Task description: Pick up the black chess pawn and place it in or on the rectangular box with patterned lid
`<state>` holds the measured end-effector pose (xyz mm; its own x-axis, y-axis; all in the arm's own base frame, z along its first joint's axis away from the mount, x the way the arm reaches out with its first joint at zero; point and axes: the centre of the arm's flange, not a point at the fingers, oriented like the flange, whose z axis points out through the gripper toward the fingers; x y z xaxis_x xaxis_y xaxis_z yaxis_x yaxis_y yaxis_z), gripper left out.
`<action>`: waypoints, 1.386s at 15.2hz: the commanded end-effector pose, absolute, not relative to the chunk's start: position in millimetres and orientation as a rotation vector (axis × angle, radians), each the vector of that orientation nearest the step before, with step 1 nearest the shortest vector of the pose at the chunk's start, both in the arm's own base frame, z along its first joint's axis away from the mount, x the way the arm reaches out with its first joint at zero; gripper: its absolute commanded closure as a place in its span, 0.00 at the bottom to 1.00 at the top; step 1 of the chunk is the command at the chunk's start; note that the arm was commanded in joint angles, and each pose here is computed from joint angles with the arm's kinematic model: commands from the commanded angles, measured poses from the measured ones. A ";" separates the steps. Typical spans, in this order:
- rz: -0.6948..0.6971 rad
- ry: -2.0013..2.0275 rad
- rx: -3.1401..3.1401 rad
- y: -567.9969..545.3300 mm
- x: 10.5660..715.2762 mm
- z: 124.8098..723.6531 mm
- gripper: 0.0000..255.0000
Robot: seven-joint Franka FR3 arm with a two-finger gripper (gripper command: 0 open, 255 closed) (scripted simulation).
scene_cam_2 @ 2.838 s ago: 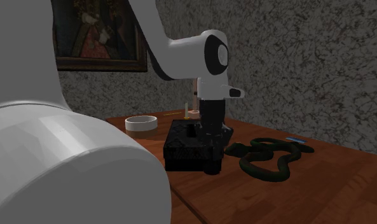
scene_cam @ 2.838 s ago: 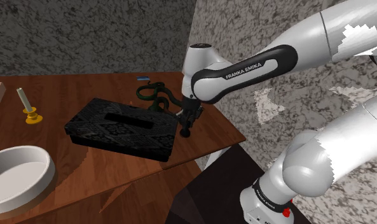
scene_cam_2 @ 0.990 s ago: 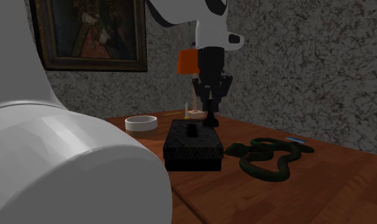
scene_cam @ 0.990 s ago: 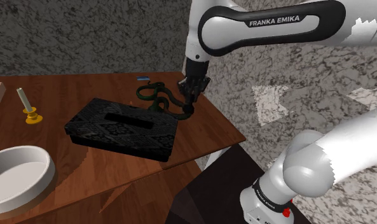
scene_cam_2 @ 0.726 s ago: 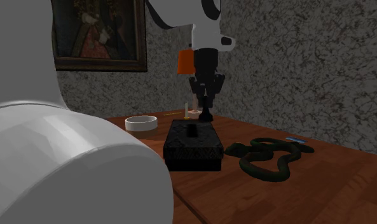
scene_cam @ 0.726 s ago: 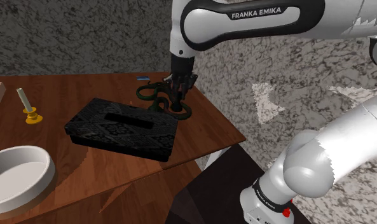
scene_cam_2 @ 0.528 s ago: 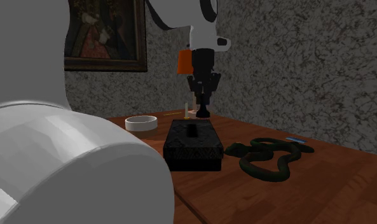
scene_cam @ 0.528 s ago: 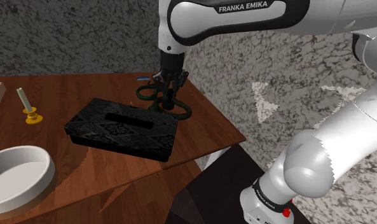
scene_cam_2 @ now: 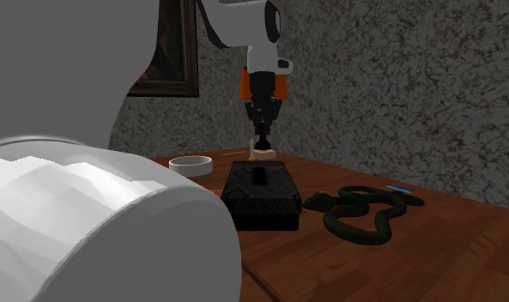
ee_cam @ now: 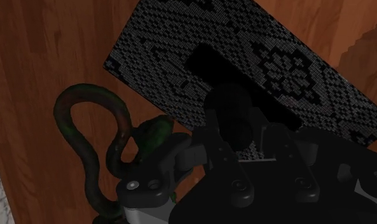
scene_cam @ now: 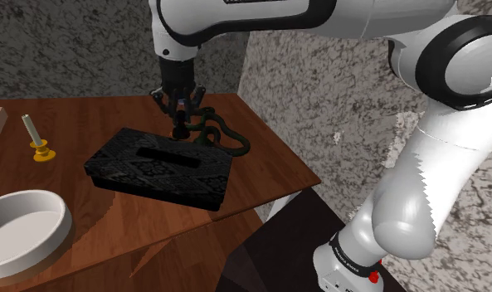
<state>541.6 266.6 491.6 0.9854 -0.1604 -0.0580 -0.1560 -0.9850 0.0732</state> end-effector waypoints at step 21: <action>-0.097 -0.247 3.062 293.7 558.1 410.6 1.00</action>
